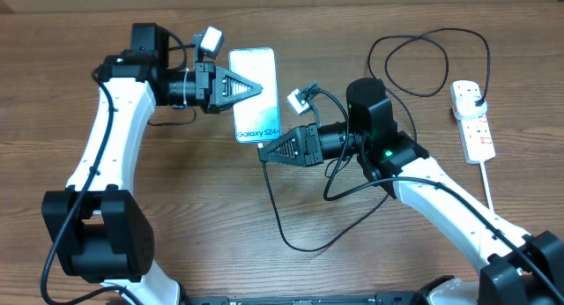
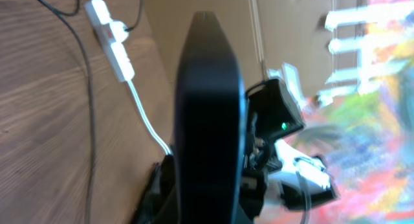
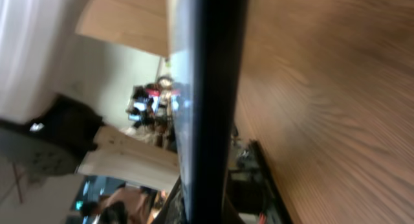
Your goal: Plug charger to phone and switch on socket
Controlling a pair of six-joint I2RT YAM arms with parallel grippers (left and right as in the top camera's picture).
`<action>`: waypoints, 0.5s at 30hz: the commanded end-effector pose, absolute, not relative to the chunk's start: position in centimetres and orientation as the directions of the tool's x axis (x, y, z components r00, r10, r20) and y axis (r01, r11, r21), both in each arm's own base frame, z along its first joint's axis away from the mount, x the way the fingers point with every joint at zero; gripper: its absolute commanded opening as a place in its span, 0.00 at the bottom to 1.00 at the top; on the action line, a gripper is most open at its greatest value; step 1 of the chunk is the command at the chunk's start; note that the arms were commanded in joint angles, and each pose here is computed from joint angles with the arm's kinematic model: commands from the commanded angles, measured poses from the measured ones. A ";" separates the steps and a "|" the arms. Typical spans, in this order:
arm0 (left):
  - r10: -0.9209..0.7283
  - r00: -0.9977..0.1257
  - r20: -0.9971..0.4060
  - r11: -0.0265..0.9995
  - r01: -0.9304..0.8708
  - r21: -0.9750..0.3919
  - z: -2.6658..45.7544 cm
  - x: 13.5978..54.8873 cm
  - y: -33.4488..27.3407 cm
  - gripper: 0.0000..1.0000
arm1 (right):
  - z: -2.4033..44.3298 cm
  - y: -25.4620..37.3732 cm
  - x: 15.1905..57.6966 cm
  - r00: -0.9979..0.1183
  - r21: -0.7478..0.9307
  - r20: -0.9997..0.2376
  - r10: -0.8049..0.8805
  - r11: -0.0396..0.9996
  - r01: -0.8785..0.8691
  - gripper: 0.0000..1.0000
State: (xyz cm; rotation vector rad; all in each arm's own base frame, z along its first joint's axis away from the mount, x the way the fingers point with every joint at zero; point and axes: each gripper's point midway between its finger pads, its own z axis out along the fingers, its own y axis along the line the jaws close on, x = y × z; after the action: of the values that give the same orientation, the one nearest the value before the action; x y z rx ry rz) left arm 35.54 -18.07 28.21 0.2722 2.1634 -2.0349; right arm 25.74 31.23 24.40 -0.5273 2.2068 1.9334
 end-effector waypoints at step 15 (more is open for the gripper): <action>-0.077 -0.986 -0.150 0.548 0.084 -0.833 20.8 37.7 -15.9 0.04 | 6.9 14.4 28.0 -0.972 0.156 -0.233 -0.037 0.985 -0.074 0.04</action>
State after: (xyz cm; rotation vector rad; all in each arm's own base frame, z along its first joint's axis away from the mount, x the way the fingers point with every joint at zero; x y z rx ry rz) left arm 37.44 -17.02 21.06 0.0674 2.5675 -1.5576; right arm 26.30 18.65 8.29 -0.1013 2.9363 0.6277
